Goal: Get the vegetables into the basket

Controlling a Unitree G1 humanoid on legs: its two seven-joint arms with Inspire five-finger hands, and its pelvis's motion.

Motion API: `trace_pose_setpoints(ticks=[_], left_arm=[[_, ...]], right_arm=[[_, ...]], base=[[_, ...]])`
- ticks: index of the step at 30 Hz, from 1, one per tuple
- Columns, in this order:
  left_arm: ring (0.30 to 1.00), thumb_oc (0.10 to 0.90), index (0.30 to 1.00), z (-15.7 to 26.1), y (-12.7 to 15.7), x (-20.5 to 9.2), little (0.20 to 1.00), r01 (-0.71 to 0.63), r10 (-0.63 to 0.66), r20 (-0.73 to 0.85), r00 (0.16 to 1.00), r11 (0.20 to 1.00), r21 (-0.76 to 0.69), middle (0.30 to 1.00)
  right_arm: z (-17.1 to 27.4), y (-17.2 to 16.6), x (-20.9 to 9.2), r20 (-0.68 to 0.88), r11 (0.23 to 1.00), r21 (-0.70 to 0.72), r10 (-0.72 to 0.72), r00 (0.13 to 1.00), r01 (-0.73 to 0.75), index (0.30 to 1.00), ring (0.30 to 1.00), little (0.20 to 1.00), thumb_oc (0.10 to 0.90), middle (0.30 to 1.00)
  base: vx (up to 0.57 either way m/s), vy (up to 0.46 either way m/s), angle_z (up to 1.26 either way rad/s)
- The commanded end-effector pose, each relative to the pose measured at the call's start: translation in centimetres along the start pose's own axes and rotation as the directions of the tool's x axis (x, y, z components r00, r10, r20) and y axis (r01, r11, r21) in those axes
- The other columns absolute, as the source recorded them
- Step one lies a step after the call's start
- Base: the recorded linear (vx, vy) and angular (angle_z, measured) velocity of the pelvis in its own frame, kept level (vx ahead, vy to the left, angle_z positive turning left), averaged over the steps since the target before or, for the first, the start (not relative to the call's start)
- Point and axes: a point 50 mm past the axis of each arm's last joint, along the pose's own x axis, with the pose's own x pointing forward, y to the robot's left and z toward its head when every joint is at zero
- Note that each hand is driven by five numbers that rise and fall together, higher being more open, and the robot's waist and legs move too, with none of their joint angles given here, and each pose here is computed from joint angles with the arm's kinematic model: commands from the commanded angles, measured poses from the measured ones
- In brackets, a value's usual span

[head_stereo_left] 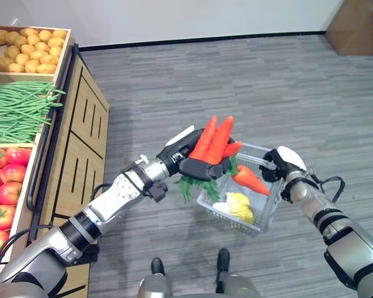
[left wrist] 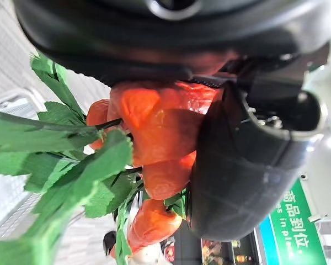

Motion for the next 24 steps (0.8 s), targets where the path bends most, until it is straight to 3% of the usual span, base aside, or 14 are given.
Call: trace_pose_setpoints(ticks=[1,5,17,24], left_arm=[[0.3,0.4,0.3,6.2,-0.3,2.9,0.3,0.095,-0.126,0.254,0.959,0.987,0.131,0.3],[0.3,0.4,0.3,5.6,-0.5,3.1,0.3,0.105,-0.137,0.227,0.964,0.983,0.148,0.3],[0.3,0.4,0.3,2.4,-1.3,3.3,0.3,0.137,-0.155,0.1,0.983,0.977,0.163,0.3],[0.3,0.4,0.3,-0.3,-0.9,3.0,0.3,0.091,-0.093,0.0,0.996,0.974,0.209,0.3]], right_arm=[[9.6,-10.6,2.3,0.258,0.919,0.223,-0.377,0.89,0.324,0.3,0.3,0.3,0.4,0.3],[11.4,-10.3,2.0,0.328,0.917,0.28,-0.369,0.87,0.284,0.3,0.3,0.3,0.4,0.3],[16.2,-10.2,0.7,0.521,0.938,0.278,-0.328,0.788,0.206,0.3,0.3,0.3,0.4,0.3],[18.3,-10.0,-0.3,0.608,0.947,0.274,-0.305,0.733,0.168,0.3,0.3,0.3,0.4,0.3]], base=[[-0.03,0.009,-0.12],[-0.02,0.007,-0.07],[0.0,0.003,-0.05],[0.01,0.001,-0.02]])
